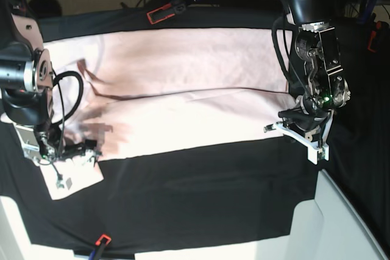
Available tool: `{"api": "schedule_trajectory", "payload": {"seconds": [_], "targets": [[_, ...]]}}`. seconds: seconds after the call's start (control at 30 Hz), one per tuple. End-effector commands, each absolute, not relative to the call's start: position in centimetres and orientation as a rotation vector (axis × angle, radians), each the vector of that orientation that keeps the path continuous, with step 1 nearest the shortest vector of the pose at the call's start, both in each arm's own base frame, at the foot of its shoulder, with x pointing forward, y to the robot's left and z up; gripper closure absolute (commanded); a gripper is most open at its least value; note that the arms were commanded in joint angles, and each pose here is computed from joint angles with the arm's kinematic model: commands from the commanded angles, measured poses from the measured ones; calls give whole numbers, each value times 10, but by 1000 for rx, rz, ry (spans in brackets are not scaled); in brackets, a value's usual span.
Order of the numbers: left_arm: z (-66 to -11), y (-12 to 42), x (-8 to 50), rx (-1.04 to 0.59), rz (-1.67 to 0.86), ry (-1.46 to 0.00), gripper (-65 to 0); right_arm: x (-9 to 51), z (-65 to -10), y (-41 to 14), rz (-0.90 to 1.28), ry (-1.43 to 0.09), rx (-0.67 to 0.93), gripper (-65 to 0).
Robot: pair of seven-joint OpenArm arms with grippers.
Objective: Fold the T-shirt properly
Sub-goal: 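Pull the shirt end with the right gripper away from the left gripper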
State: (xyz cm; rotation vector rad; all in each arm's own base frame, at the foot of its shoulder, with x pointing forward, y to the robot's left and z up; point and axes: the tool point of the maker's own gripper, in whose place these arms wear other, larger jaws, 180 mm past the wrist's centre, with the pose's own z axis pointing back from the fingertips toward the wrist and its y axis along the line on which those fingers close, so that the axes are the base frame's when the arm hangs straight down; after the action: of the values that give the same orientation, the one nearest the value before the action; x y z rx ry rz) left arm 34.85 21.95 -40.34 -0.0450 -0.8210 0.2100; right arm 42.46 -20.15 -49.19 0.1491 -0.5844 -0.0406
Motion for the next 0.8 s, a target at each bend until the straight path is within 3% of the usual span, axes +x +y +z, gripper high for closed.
{"api": "schedule_trajectory", "payload": {"seconds": [0.0,0.3,0.37,0.47,0.53,0.77], "targets": [[-386,223,361,-41,205,-882,0,441,-477,-206,-46,-620,149,-427],[-385,223,361,-41,206,-884,0,435,-482,-209,-60,-608,152,-399],[-386,223,361,-40,206,-882,0,431,-485,-210,-61,-600,149,-300],[-389,223,357,-39,206,-873,0,431,-485,-211,-61,-602,148,-84],[-391,223,355,-39,206,-868,0,429,-485,-217,-65,-599,139,0],[-392,222,354,-40,203,-865,0,433,-478,-234,-71,-617,113,0]]}}
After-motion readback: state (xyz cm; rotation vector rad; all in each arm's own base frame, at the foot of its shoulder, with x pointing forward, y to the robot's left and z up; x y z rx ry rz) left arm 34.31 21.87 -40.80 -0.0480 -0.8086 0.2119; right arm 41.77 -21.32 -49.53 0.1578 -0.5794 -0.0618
